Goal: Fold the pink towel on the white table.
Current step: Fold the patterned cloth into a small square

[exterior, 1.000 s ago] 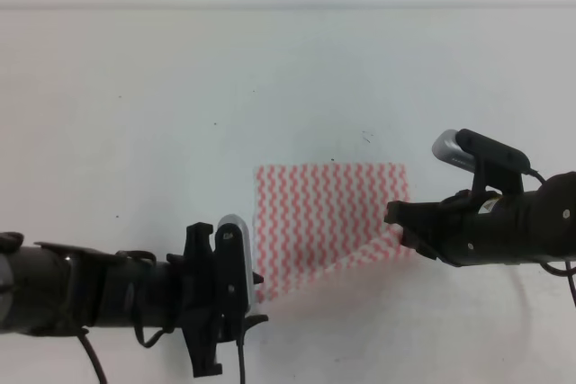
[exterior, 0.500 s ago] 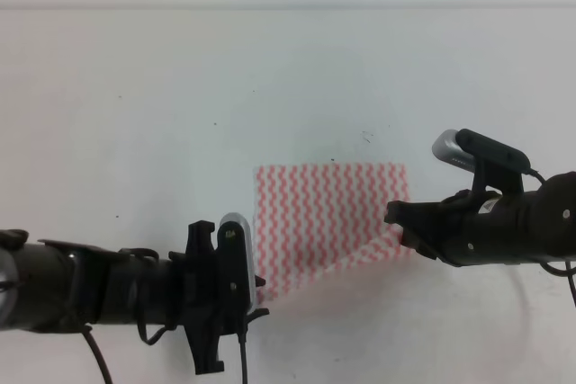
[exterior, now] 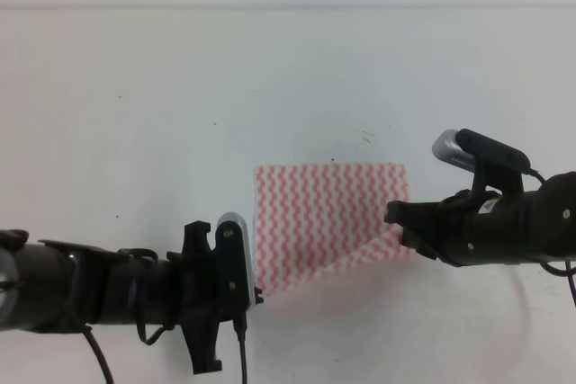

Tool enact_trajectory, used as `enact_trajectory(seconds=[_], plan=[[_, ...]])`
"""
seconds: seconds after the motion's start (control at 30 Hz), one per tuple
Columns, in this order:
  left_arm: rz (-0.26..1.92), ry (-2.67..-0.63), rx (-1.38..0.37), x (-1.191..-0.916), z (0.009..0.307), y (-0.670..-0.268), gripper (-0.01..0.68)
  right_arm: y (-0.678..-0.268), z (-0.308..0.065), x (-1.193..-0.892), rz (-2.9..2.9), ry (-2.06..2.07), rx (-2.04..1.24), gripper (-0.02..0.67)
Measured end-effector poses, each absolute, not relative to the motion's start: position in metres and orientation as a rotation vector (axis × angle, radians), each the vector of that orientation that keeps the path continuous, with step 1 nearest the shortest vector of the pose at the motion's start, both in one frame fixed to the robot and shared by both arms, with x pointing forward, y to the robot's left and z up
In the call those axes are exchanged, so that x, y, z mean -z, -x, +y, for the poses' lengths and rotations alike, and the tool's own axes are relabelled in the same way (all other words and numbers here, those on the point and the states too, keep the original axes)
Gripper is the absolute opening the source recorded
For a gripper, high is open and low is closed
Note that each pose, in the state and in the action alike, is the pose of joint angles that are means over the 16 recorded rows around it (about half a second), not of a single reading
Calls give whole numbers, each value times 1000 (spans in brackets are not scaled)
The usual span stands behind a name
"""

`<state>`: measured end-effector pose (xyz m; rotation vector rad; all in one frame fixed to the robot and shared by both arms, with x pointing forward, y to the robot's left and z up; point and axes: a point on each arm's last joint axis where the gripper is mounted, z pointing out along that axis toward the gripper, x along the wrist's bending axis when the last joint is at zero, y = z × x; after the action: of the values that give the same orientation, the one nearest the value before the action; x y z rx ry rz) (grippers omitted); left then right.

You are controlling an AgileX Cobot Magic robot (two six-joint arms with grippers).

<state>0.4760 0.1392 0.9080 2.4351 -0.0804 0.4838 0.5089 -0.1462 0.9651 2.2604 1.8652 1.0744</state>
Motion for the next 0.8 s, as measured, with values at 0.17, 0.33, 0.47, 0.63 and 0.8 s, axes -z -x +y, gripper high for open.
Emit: enact_trajectory(seconds=[0.17,0.33,0.47,0.63,0.8], plan=[[8,-2423,-466,-910,138,-480,0,-509,-146,-965,1868,-2262,-1071,-17],[137,-2400,-436,-914,136,-484,-3,-509,-146,-964,1871,-2264,-1066,-17],[252,-2371,-405,-918,134,-487,-3,-509,-146,-963,1874,-2268,-1059,-17],[359,-2334,-373,-923,133,-489,-3,-509,-146,-961,1874,-2273,-1053,-16],[437,-2300,-354,-928,133,-490,-3,-510,-146,-962,1868,-2270,-1061,-16]])
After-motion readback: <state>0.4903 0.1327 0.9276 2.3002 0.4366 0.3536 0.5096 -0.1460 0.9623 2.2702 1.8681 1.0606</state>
